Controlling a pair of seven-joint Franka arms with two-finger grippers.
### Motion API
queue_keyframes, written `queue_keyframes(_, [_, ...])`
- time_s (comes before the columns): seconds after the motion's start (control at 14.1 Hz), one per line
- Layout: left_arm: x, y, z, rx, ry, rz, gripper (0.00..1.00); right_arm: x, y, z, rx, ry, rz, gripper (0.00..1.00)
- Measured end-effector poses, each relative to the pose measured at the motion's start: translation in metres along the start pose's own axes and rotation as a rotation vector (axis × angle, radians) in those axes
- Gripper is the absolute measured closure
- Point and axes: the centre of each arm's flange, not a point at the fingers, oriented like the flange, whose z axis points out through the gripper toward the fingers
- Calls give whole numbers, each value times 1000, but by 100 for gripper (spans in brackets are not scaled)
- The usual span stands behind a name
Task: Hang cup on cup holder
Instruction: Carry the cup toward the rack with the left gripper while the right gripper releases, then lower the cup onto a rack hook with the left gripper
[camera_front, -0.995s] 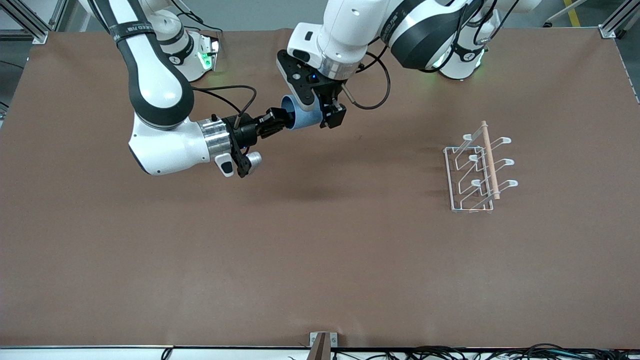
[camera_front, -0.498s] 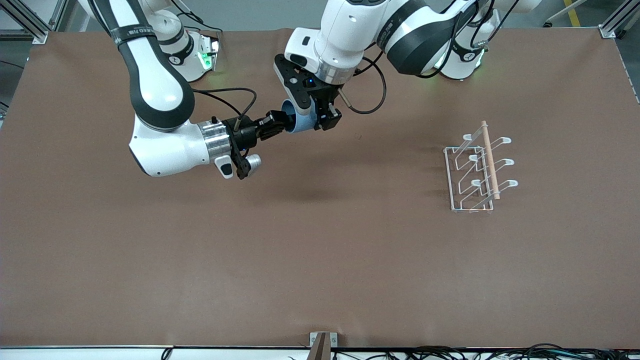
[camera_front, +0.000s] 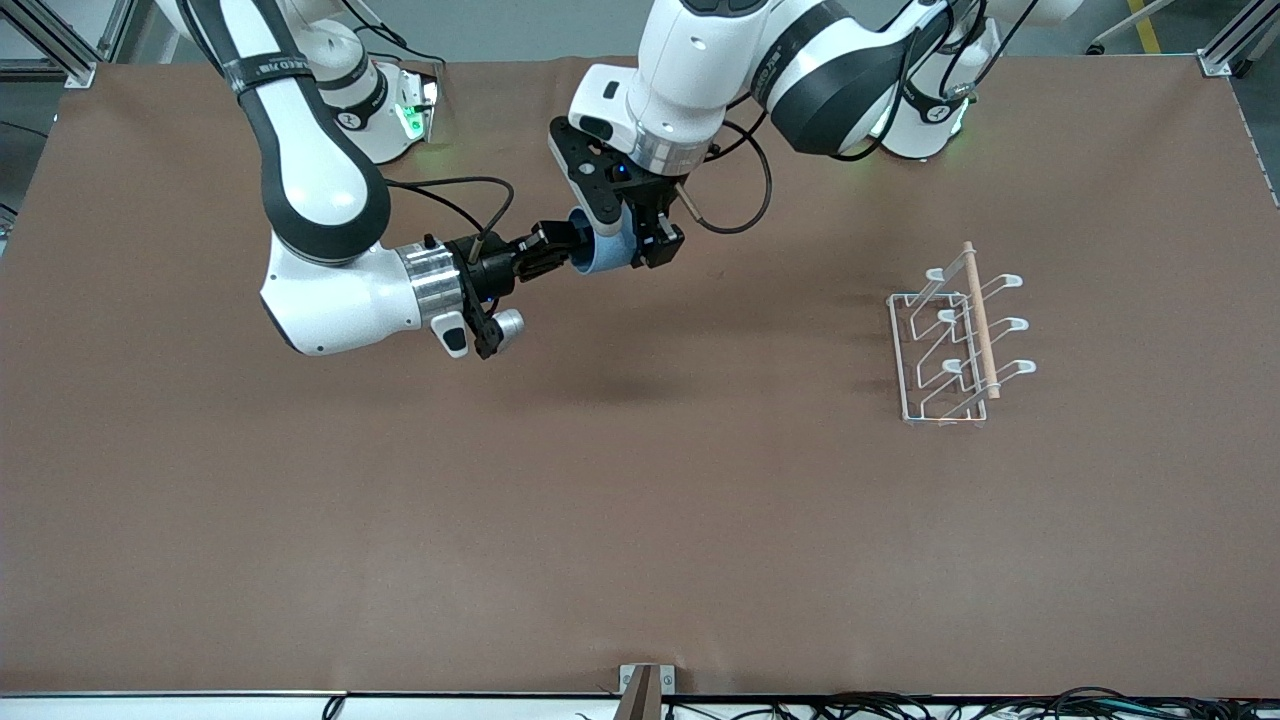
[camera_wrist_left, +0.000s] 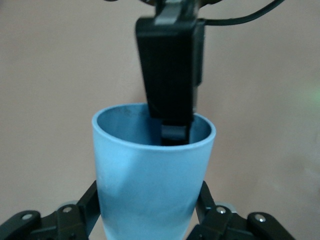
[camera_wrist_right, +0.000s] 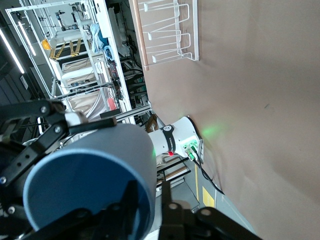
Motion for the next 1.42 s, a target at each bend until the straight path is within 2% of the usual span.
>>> queue_keyframes(0.14, [-5, -6, 4, 6, -41, -4, 22, 1, 1, -2, 0, 5, 1, 50])
queue_keyframes(0.28, [-18, -18, 8, 33, -132, -7, 22, 2, 5, -10, -21, 19, 5, 29])
queue_keyframes(0.43, [-41, -49, 11, 74, -250, -39, 22, 3, 19, -30, -102, 36, 10, 5])
queue_keyframes(0.5, [-53, -65, 12, 94, -312, -56, 22, 4, 29, -45, -169, 60, 11, 0])
queue_keyframes(0.64, [-78, -88, 14, 151, -455, -76, 22, 4, 45, -75, -301, 101, 9, 0])
queue_keyframes(0.78, [-101, -106, 13, 216, -602, -91, 22, 0, 52, -106, -476, 137, -16, 0])
queue_keyframes(1.07, [-141, -149, 11, 322, -864, -44, 22, -23, 64, -180, -745, 174, -18, 0])
queue_keyframes(1.21, [-155, -167, 23, 392, -1013, -2, 22, -42, 66, -222, -898, 184, -9, 0])
queue_keyframes(1.28, [-161, -176, 33, 419, -1095, 23, 22, -54, 65, -243, -950, 192, 3, 0])
queue_keyframes(1.42, [-172, -195, 58, 464, -1225, 50, 22, -81, 58, -290, -996, 228, 40, 0])
